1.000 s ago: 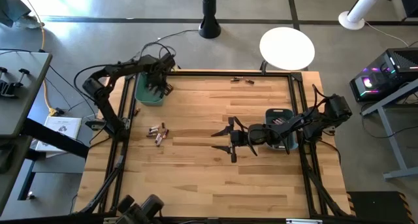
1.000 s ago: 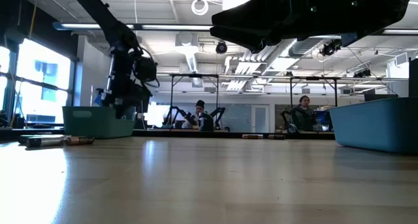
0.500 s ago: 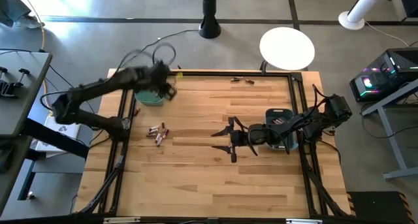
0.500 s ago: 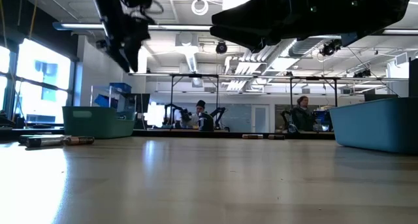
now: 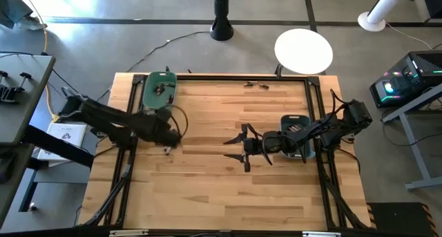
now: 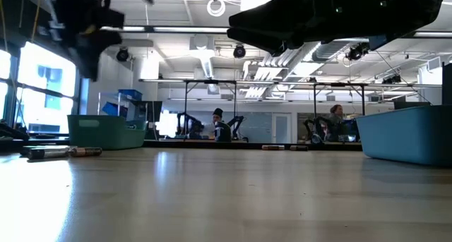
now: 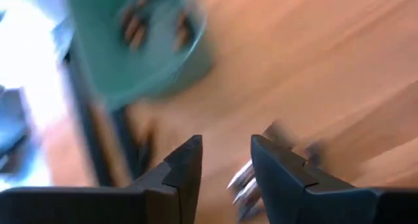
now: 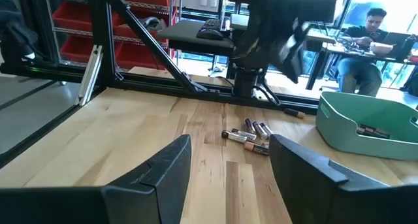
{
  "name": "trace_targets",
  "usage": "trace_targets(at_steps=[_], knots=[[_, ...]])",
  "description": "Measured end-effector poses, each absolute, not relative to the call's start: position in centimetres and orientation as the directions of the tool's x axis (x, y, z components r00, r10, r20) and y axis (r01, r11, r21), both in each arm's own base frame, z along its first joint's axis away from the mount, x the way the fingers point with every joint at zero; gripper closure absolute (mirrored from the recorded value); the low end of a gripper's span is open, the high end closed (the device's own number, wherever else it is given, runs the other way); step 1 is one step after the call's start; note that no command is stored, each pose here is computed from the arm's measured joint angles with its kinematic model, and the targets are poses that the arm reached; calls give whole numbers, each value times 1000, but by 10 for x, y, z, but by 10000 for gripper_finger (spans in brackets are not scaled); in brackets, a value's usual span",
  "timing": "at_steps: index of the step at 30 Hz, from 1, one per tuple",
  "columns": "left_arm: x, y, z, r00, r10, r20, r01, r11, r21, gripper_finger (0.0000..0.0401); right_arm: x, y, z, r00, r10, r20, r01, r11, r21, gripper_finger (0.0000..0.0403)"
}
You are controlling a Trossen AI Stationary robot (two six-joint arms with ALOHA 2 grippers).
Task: Sort batteries
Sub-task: Put the black battery into the green bin
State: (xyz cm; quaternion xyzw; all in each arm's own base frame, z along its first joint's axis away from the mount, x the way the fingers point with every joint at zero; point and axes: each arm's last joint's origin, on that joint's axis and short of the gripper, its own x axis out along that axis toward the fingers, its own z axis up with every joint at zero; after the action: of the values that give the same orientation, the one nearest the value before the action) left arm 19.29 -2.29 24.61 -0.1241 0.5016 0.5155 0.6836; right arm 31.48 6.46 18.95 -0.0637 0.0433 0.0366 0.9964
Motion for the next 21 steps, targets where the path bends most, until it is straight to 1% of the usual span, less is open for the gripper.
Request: trace_targets(at_steps=[3,4,6,7,9,12,14,16,21], knots=[[190,-30,226,-263,521,-812,-808,340,481,299,315,65,189,994,68,-91,-79,989,-125,201],[191,-32,220,-320,503,-803,-793,321,517,308,315,65,189,994,68,-91,-79,989,-125,201],[194,-34,206,-393,486,-781,-755,314,576,326,315,65,189,994,68,-91,-79,989,-127,201],[196,-34,199,-420,485,-767,-724,331,606,337,315,65,190,994,68,-91,-79,988,-131,201],[200,-32,186,-458,479,-749,-676,359,643,361,315,65,190,994,67,-91,-80,986,-144,201],[200,-19,171,-550,453,-701,-622,337,706,393,315,65,190,994,68,-91,-81,986,-148,201],[198,-9,165,-595,426,-682,-596,336,730,396,315,65,189,994,68,-91,-81,986,-148,201],[194,2,160,-616,400,-679,-586,343,734,396,315,65,190,994,67,-90,-80,986,-148,201],[181,24,141,-598,335,-728,-616,389,685,400,315,65,190,994,68,-91,-81,986,-148,201]])
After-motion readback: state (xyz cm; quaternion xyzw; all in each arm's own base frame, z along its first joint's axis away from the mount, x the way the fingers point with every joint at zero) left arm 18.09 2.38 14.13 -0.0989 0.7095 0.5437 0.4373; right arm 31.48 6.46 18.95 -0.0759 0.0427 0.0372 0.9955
